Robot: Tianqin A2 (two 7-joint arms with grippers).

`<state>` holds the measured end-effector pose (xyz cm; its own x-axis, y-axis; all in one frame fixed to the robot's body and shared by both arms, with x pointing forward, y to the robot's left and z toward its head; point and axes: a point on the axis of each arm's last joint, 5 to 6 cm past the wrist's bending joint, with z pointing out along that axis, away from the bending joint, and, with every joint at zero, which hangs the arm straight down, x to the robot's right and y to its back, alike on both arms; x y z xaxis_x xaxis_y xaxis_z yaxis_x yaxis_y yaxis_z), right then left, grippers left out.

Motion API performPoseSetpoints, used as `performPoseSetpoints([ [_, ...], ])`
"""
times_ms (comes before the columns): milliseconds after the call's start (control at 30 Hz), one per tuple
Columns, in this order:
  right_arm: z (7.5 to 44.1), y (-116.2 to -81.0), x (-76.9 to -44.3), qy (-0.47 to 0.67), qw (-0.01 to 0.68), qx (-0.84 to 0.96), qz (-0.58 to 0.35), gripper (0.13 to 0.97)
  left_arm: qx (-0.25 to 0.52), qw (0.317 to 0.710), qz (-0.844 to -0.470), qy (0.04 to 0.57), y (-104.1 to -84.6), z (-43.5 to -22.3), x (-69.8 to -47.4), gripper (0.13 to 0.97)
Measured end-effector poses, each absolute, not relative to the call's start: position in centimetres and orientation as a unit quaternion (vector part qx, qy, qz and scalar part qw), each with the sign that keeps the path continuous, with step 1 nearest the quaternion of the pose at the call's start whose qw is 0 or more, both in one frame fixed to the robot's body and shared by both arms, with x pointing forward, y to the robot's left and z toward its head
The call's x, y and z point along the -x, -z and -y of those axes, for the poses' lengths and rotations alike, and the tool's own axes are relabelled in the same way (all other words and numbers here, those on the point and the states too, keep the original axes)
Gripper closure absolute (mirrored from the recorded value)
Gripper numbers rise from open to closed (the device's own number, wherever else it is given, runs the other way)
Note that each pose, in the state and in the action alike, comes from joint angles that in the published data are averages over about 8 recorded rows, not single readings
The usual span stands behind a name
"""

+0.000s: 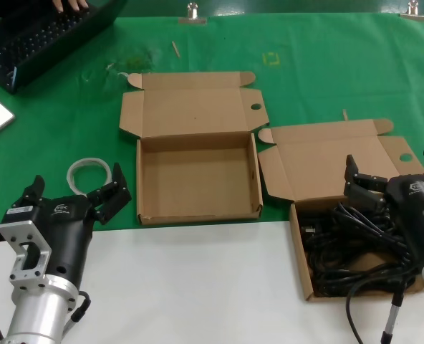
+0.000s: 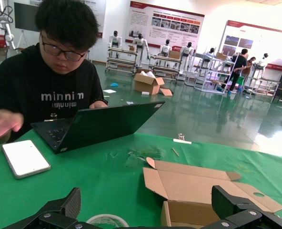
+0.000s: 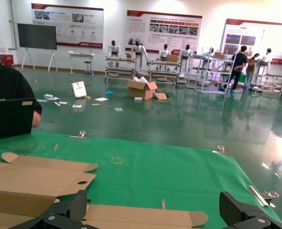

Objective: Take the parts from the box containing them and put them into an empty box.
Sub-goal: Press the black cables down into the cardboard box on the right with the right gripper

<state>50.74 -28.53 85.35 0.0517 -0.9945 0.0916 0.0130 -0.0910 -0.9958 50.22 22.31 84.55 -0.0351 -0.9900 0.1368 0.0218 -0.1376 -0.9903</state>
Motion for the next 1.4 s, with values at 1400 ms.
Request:
performPoseSetpoints([
  [1400, 28.53, -85.35, -50.74, 0.512, 0.492, 0.533, -0.461, 0.13, 0.519, 0.462, -0.467, 0.548, -84.55, -22.31, -50.22, 0.161],
])
